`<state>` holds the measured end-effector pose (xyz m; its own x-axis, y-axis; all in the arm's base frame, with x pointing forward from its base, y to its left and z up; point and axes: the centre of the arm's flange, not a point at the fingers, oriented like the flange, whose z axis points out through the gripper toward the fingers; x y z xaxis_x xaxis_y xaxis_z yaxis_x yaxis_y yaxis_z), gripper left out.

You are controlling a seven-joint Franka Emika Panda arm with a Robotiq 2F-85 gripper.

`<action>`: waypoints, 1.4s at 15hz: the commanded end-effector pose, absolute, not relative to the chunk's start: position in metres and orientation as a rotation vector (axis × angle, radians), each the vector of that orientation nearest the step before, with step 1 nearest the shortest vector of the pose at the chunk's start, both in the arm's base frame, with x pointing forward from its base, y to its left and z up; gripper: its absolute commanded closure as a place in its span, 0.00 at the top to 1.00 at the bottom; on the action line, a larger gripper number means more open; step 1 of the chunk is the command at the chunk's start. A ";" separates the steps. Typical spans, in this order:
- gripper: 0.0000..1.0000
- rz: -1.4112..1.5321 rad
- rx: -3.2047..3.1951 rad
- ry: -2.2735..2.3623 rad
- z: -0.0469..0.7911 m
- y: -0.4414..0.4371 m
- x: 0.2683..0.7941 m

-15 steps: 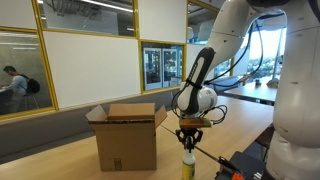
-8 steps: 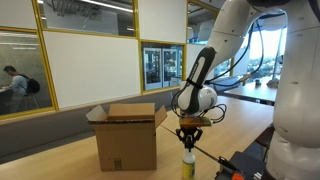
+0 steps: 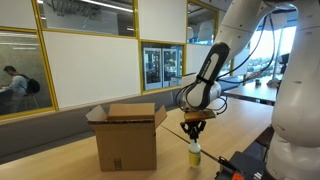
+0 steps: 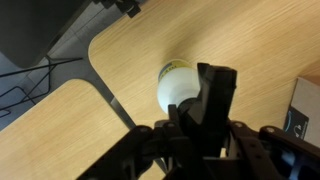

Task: Pick up the plastics and put them in the box

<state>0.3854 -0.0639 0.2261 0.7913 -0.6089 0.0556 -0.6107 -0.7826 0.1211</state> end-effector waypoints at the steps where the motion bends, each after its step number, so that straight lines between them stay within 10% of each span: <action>1: 0.20 0.111 2.802 -0.949 0.276 -0.073 0.378; 21: 0.21 0.341 2.703 -0.702 0.474 -0.092 0.529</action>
<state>0.4917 -0.0919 0.4358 0.8361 -0.4762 0.2724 -0.5373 -0.8112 0.2308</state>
